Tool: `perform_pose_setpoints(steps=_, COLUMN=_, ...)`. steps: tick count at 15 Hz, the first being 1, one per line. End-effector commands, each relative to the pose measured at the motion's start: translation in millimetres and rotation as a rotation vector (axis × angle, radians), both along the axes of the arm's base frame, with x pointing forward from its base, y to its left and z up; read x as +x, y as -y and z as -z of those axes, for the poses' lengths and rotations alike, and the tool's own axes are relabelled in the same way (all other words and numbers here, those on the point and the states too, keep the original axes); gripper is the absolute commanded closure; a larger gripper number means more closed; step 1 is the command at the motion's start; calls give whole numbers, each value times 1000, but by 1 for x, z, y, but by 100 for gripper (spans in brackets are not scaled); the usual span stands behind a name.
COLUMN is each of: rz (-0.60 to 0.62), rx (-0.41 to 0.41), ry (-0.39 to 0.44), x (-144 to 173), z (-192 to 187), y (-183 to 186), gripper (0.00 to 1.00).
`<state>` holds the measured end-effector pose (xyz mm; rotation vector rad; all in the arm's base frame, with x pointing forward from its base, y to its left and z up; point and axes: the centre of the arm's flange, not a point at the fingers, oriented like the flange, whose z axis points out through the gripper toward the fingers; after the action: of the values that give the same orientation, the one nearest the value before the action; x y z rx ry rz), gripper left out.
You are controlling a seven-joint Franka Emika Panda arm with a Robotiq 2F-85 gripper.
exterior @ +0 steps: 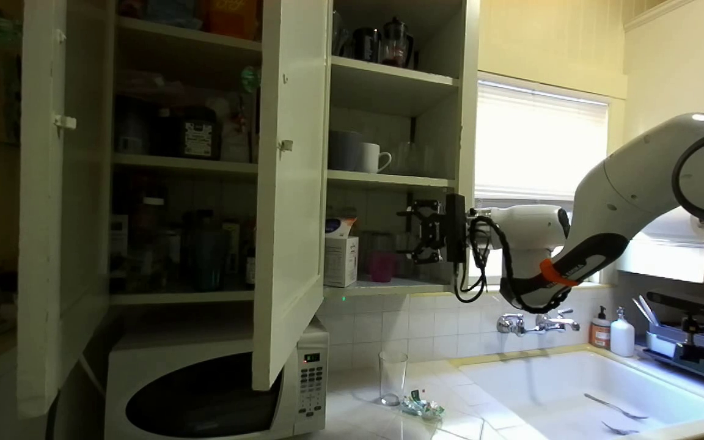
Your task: Put the red cup in the cupboard
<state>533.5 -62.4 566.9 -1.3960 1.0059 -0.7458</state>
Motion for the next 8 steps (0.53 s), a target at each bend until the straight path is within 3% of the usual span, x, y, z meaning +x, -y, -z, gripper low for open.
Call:
perform_pose_setpoints(steps=1, rz=-18, rx=-48, ry=-54, x=18, z=-17, y=-4, gripper=0)
perform_pose_setpoints(steps=5, rz=-8, rx=-291, ry=-66, x=27, z=-26, y=-11, gripper=0)
perform_pose_setpoints(steps=8, rz=6, rx=-409, ry=-12, x=26, z=-59, y=-5, gripper=0)
